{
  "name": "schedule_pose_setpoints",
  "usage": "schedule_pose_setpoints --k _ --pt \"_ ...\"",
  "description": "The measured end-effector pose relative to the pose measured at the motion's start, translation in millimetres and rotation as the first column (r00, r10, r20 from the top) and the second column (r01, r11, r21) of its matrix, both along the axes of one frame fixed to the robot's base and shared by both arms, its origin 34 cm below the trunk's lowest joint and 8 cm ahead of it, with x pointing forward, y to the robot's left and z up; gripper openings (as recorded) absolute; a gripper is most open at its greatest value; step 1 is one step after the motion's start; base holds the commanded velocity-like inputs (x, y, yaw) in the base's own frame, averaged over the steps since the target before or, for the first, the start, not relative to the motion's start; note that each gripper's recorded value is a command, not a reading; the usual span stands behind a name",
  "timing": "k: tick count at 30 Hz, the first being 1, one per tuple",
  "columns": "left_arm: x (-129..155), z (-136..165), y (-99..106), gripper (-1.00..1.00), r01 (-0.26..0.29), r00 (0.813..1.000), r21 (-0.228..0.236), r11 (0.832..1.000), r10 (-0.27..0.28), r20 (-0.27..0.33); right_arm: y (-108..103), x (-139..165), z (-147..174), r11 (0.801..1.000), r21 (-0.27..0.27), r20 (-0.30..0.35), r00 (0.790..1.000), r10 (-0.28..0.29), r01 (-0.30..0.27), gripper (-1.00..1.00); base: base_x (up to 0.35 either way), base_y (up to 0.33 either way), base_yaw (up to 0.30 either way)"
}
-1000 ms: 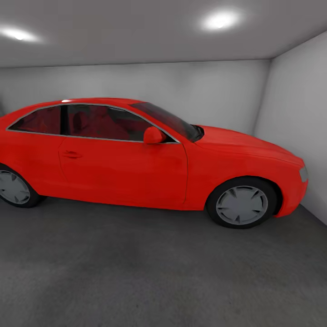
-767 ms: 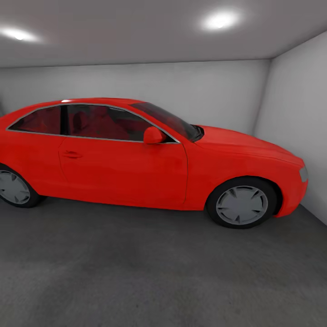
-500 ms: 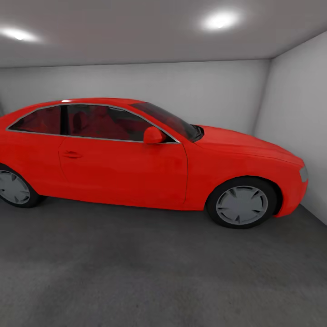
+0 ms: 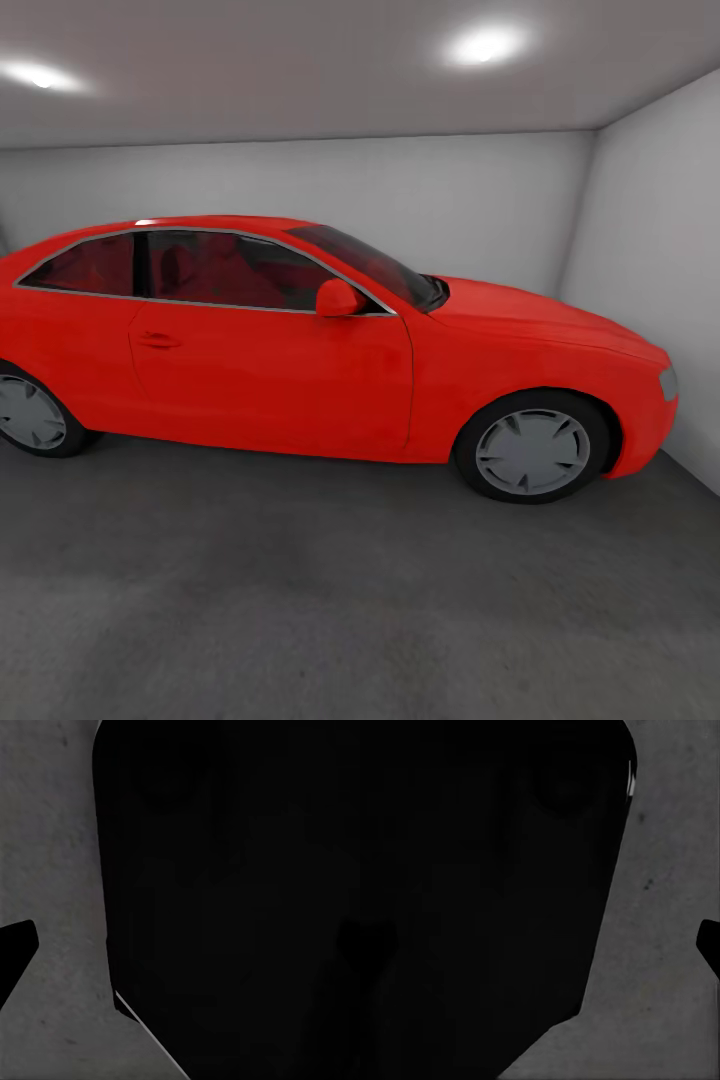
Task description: Move the two storage containers from the living room to the garage. In the garage, place one container on the floor and stack the other container on top of it (either order is fine).
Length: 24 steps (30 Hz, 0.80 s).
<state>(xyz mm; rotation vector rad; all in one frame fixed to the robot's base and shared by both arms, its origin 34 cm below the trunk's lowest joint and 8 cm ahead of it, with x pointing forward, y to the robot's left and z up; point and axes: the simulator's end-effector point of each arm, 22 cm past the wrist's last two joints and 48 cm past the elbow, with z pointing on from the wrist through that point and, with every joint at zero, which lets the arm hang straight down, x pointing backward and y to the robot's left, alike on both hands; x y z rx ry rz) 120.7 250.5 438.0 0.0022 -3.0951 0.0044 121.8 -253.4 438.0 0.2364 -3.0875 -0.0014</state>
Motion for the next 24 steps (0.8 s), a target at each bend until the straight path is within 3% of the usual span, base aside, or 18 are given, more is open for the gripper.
schedule_pose_setpoints --k 4,5,6,24 --pt "0.0 0.0 0.0 1.00 0.000 1.000 0.000 1.000 0.000 0.000 0.0 0.0 0.0 1.000 0.001 0.000 1.000 0.023 -0.023 1.00 0.000 0.000 0.000" --pt "0.0 0.0 0.0 1.00 0.000 1.000 0.000 1.000 0.000 0.000 -0.2 0.1 0.0 0.977 0.009 0.001 0.977 0.215 -0.215 1.00 0.000 0.000 0.000" --pt "0.0 0.0 0.0 1.00 0.000 1.000 0.000 1.000 0.000 0.000 -0.2 0.1 0.0 0.974 0.010 0.001 0.974 0.226 -0.226 1.00 0.000 0.000 0.000" --pt "0.0 0.0 0.0 1.00 0.000 1.000 0.000 1.000 0.000 0.000 -0.2 0.1 0.0 0.974 0.010 0.001 0.974 0.226 -0.226 1.00 0.000 0.000 0.000"
